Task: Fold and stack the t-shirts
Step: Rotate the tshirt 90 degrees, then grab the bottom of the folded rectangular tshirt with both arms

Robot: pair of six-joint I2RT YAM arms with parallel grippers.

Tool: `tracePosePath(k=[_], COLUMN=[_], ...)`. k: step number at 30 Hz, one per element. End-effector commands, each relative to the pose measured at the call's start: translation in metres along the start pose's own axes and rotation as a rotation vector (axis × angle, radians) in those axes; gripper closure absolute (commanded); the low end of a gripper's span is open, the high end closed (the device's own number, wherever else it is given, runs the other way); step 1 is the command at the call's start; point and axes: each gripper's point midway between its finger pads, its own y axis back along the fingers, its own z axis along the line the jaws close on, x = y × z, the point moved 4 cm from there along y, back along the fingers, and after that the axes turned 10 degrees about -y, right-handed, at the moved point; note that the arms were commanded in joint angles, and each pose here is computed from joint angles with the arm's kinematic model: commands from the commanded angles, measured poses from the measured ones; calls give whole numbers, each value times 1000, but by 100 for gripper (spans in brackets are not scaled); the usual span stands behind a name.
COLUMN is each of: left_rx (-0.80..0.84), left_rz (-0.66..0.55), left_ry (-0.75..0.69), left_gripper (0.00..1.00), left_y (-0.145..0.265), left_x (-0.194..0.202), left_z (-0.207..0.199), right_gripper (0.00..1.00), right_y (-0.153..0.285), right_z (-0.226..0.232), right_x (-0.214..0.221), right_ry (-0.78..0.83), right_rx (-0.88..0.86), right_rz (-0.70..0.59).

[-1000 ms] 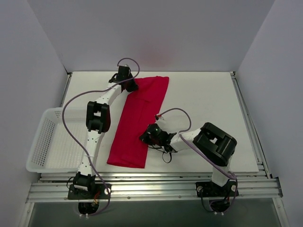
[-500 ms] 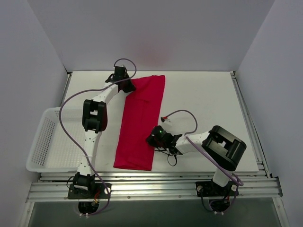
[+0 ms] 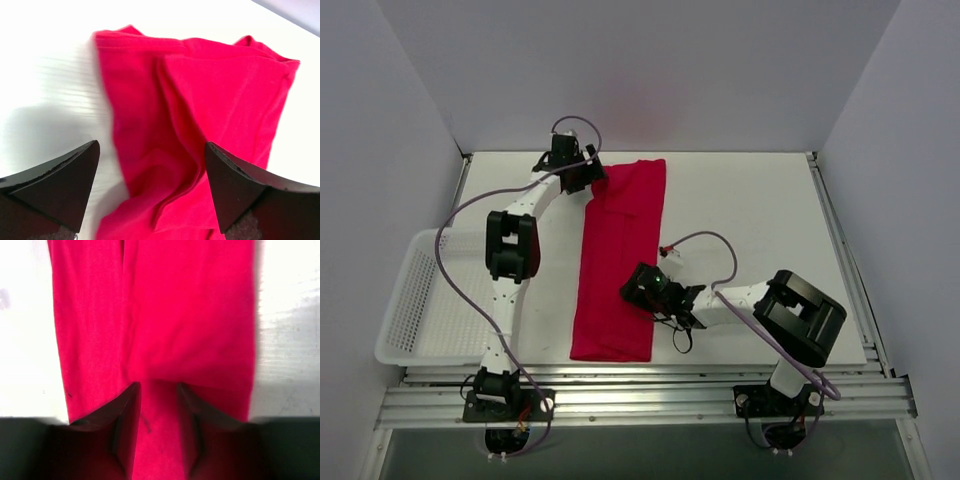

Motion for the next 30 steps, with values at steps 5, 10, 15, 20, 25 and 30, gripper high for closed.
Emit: tracePosePath(k=[5, 10, 15, 20, 25, 30], left_rx=[-114, -197, -247, -196, -144, -146], left_rz=[-234, -339, -210, -150, -39, 105], left_ry=[-135, -156, -146, -87, -125, -150], left_gripper=[6, 6, 6, 6, 6, 6], left_y=[115, 227, 260, 296, 317, 320], left_x=[-98, -105, 8, 108, 195, 264], left_z=[4, -10, 4, -14, -39, -27], right_gripper=[4, 3, 3, 3, 2, 5], right_y=[47, 83, 118, 134, 137, 131], right_z=[-49, -18, -3, -18, -40, -48], right_x=[-38, -77, -86, -74, -45, -11], right_ry=[227, 272, 281, 280, 274, 200], right_rx=[337, 323, 249, 216, 122, -91], right_rz=[-197, -344, -371, -331, -215, -50])
